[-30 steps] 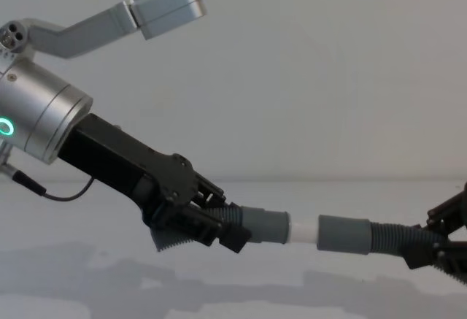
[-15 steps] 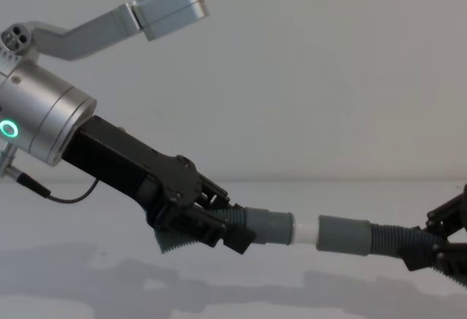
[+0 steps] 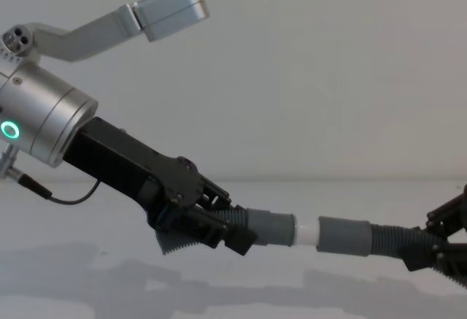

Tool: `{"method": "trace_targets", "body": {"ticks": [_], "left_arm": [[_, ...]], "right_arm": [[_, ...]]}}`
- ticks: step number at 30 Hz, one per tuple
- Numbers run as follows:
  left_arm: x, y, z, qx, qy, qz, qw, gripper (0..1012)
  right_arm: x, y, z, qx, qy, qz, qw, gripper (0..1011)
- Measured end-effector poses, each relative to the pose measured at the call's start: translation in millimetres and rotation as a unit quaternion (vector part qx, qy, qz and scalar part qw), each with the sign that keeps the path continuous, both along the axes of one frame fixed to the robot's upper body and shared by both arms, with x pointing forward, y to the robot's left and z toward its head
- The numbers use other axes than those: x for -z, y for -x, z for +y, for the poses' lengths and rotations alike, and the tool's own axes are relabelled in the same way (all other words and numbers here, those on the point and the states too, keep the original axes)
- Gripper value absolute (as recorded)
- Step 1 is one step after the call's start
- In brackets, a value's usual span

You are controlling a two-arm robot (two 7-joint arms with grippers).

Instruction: Use both hands to pick up one end of the pipe from the table, align the ends, and insert them.

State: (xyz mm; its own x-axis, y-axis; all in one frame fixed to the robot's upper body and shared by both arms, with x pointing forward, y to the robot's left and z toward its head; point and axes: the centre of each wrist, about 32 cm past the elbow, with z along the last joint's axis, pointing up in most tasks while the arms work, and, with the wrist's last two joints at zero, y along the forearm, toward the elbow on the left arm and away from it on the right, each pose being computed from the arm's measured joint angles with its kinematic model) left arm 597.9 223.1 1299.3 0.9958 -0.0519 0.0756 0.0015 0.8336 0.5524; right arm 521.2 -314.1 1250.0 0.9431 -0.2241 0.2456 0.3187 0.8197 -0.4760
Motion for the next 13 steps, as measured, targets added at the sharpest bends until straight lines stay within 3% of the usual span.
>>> {"method": "trace_targets", "body": {"ticks": [13], "left_arm": [[0.1, -0.3, -0.2, 0.001, 0.000, 0.001, 1.0000, 343]], "right_arm": [[0.1, 0.0, 0.2, 0.001, 0.000, 0.001, 1.0000, 144]]}}
